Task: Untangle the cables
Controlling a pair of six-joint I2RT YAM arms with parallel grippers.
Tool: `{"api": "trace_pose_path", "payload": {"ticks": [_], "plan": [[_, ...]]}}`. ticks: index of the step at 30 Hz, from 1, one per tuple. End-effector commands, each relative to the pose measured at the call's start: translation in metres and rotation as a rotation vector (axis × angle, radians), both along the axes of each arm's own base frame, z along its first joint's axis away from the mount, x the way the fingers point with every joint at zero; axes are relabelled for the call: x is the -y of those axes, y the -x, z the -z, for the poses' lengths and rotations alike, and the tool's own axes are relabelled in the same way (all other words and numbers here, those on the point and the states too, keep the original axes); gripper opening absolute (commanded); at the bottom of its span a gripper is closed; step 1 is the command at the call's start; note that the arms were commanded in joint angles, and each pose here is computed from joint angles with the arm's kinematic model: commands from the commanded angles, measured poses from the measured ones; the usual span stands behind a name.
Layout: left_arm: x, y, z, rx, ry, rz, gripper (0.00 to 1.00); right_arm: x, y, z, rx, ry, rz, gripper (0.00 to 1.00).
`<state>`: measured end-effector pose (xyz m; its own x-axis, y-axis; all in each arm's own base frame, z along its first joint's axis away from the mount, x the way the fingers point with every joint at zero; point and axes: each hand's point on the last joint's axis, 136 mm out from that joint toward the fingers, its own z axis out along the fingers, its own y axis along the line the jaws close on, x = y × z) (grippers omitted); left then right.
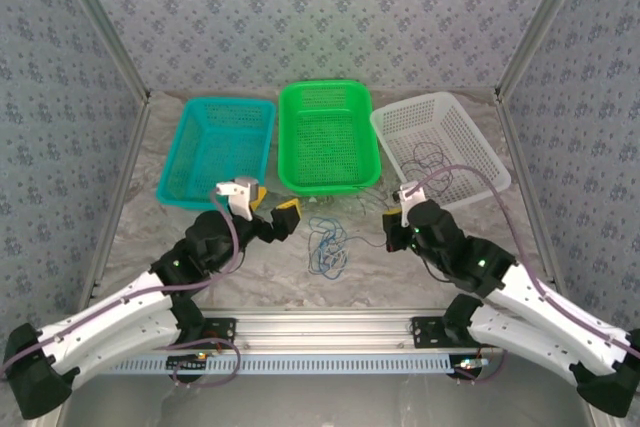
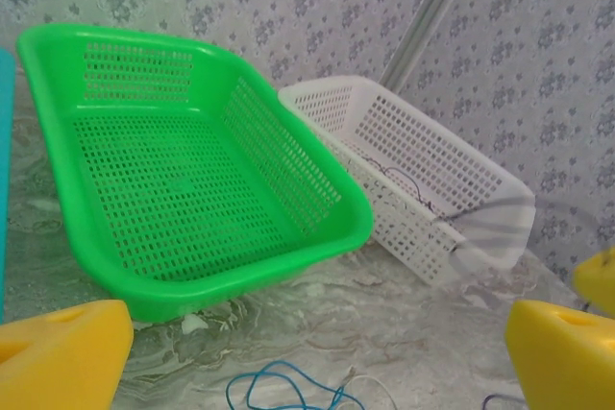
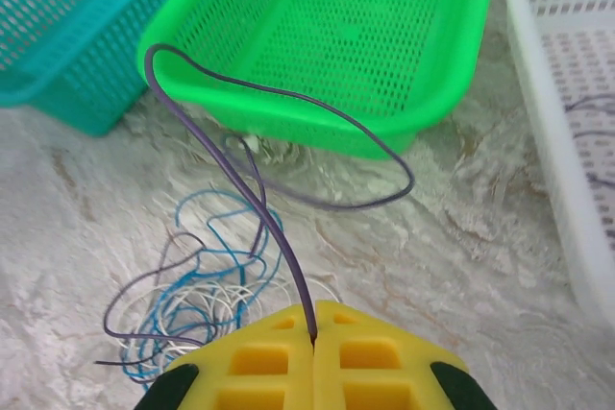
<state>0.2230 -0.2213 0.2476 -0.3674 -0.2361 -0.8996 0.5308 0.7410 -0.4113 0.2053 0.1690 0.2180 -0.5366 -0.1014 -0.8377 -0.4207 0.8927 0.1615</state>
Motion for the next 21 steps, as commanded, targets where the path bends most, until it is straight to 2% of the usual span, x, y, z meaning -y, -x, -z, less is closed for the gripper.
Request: {"api": "trace_pose_path", "payload": {"ticks": [1,6,12,21], "plan": [[0.01,-0.001,-0.034,0.038,0.069,0.034,1.0,0.0,0.006,-0.026,0.045,0.015,-0.051,0.0],[0.022,-0.003,-0.034,0.021,0.06,0.071,0.99,-0.007,0.005,-0.078,0.154,-0.031,-0.104,0.0],[0.032,-0.005,-0.04,0.033,0.074,0.096,0.99,-0.017,0.004,-0.12,0.213,-0.028,-0.16,0.0],[0.053,-0.007,-0.065,0.108,0.087,0.169,0.99,-0.041,0.006,-0.139,0.229,-0.091,-0.251,0.0]]}}
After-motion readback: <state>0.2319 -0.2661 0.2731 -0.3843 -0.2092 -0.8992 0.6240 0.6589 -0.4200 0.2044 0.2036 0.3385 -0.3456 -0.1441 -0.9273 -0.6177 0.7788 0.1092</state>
